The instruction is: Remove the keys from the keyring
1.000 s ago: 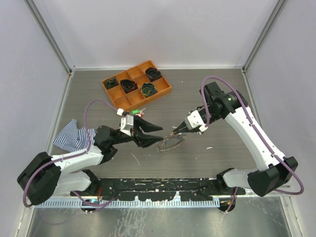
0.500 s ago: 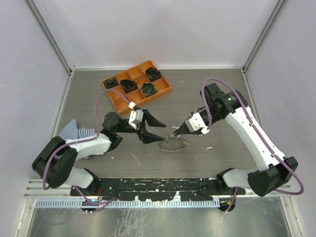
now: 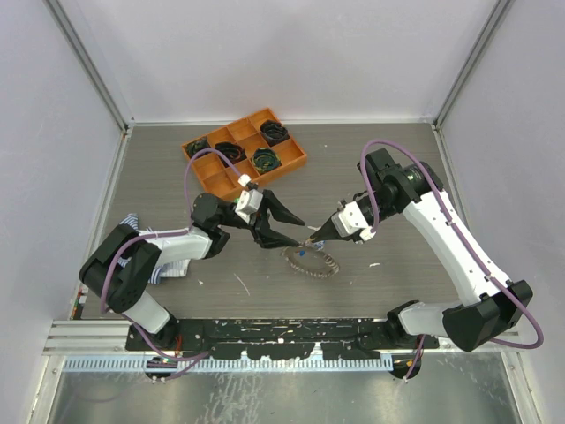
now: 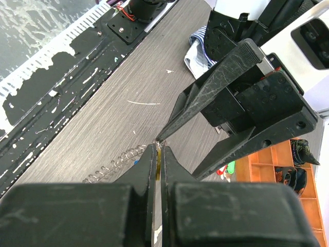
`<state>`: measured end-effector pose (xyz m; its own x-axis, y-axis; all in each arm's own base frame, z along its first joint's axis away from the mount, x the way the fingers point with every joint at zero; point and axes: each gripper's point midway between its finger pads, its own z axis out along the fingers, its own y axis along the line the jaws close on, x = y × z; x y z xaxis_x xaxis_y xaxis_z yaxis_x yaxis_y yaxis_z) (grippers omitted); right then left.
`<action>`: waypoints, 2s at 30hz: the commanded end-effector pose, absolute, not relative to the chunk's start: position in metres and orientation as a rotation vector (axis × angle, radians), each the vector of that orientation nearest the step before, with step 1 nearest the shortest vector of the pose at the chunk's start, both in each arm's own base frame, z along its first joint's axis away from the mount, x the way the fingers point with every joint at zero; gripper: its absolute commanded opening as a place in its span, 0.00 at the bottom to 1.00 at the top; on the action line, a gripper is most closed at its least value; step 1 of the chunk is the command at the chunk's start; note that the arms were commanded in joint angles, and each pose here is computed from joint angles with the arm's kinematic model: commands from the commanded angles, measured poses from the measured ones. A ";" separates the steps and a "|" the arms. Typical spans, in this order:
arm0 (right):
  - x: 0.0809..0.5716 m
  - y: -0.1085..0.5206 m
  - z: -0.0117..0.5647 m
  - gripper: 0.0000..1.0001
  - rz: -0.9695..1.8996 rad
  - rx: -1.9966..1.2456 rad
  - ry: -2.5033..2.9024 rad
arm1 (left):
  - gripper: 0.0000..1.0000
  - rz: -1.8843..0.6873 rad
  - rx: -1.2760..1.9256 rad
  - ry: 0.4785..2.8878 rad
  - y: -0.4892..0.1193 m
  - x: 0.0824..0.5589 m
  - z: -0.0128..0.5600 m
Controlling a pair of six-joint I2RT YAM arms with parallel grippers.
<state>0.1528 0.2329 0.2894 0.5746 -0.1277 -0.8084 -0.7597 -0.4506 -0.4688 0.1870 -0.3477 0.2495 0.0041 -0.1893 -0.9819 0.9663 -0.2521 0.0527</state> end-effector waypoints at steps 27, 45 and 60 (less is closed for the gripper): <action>0.178 0.228 0.304 0.01 0.945 -1.627 1.121 | 0.63 -1.047 0.992 1.118 -0.318 0.138 0.312; 0.170 0.217 0.331 0.01 0.939 -1.553 1.170 | 0.62 -0.995 0.966 1.078 -0.360 0.146 0.332; 0.164 0.212 0.342 0.01 0.918 -1.541 1.194 | 0.62 -0.840 1.141 1.148 -0.364 0.149 0.364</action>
<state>0.1711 0.2134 0.3166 0.1841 -0.2967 -0.9371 -0.9826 -0.0781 -0.1683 0.1561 -0.3732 0.3223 0.1286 -0.0254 -0.9914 0.9489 0.2937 0.1155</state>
